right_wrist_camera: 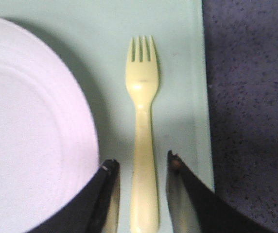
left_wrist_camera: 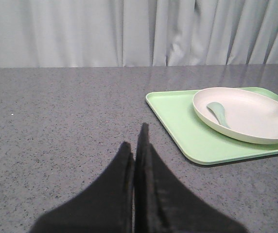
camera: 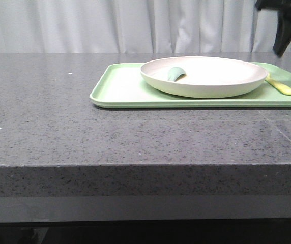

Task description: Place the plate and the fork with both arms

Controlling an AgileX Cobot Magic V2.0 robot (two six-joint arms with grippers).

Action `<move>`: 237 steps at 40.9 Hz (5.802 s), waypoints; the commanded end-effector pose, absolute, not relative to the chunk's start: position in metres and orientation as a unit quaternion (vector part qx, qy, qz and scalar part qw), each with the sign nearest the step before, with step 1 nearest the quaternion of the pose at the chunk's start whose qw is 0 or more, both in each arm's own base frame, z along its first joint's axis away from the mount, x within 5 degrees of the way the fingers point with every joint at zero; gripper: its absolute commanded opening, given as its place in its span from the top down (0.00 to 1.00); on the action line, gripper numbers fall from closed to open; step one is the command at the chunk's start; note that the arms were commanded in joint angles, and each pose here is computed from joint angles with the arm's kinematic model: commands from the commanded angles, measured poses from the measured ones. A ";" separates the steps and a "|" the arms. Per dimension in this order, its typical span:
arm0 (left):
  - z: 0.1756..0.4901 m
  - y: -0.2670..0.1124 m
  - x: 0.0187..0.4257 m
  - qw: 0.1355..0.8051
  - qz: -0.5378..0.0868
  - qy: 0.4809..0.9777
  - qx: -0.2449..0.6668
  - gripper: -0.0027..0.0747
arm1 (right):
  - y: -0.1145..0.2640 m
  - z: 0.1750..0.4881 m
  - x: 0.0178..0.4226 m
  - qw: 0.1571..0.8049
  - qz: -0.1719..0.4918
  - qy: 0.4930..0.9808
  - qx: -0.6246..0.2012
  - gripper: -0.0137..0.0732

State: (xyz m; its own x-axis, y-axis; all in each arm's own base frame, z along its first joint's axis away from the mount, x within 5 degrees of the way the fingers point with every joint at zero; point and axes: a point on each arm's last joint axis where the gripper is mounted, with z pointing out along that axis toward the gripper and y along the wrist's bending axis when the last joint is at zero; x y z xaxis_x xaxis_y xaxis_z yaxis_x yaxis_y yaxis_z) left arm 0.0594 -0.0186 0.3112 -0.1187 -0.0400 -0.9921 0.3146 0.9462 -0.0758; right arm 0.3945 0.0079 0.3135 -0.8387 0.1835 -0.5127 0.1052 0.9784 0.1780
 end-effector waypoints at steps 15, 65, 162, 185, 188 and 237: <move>0.327 -0.019 0.059 0.691 -0.150 0.702 0.088 0.99 | 0.006 0.409 0.312 0.407 0.066 0.910 0.044 0.92; 0.327 -0.019 0.059 0.690 -0.149 0.703 0.088 0.99 | 0.004 0.317 0.039 0.713 0.039 0.700 0.014 0.92; 0.224 -0.004 0.052 0.752 -0.059 0.656 -0.003 0.99 | 0.004 0.316 0.039 0.712 0.039 0.701 0.014 0.92; 0.213 -0.004 0.054 0.746 -0.057 0.663 -0.005 0.99 | 0.004 0.316 0.039 0.712 0.039 0.701 0.014 0.92; 0.213 -0.004 0.054 0.746 -0.057 0.663 -0.005 0.99 | 0.004 0.316 0.039 0.712 0.039 0.701 0.014 0.92; 0.213 -0.004 0.054 0.746 -0.057 0.663 -0.005 0.99 | 0.001 0.198 0.055 0.699 0.028 0.714 0.025 0.92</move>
